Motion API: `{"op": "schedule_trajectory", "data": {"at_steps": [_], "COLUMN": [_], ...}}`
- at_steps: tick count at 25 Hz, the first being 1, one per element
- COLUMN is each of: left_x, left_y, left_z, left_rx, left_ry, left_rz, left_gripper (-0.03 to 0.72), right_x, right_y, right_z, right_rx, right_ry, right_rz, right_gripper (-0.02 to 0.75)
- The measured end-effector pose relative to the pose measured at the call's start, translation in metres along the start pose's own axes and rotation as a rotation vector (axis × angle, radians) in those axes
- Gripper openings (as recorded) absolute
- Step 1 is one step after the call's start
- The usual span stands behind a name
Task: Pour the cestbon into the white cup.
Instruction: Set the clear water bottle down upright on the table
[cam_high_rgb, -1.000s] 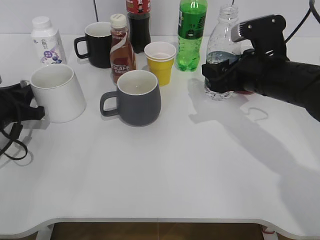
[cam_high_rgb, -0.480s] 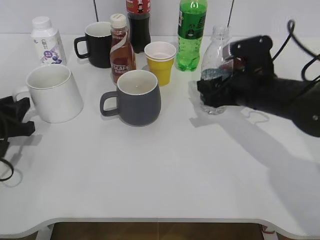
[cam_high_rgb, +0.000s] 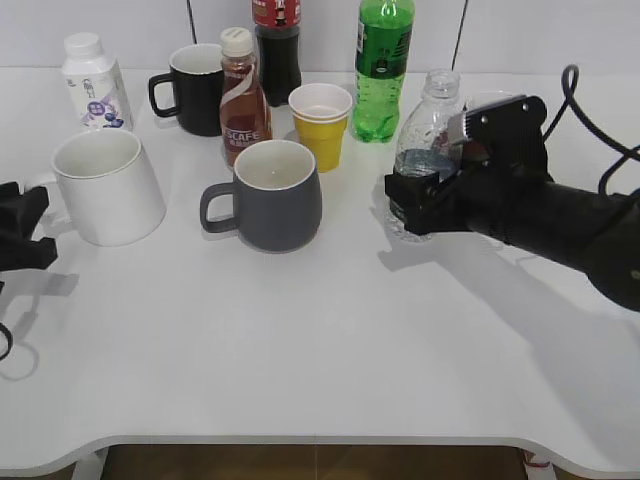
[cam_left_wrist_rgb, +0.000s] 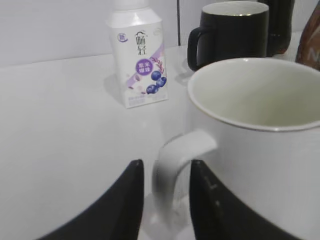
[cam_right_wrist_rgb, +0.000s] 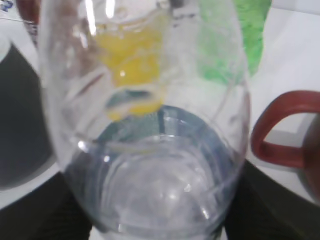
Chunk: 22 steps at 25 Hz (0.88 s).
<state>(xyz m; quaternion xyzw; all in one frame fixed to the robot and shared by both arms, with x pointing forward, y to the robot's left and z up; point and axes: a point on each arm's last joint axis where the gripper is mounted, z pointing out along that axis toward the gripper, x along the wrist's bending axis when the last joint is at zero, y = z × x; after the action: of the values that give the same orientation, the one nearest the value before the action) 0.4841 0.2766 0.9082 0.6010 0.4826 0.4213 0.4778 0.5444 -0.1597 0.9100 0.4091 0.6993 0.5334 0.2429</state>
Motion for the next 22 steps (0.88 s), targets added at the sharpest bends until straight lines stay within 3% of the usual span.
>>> {"op": "schedule_trajectory", "data": {"at_steps": [12, 19, 22], "left_x": [0.001, -0.001, -0.005], "left_y": [0.029, 0.064, 0.084], "left_z": [-0.012, -0.036, -0.051], "left_rx": [-0.061, -0.089, 0.013], "left_ry": [0.007, 0.005, -0.007], "left_rz": [0.018, 0.059, 0.078], "left_gripper": [0.24, 0.24, 0.253], "right_x": [0.004, 0.013, 0.022], "right_y": [0.011, 0.076, 0.108], "right_z": [-0.008, -0.049, -0.085], "right_rx": [-0.063, -0.214, -0.215], "right_ry": [0.017, -0.007, -0.044], "right_rz": [-0.019, -0.097, -0.149], "right_gripper": [0.613, 0.62, 0.62]}}
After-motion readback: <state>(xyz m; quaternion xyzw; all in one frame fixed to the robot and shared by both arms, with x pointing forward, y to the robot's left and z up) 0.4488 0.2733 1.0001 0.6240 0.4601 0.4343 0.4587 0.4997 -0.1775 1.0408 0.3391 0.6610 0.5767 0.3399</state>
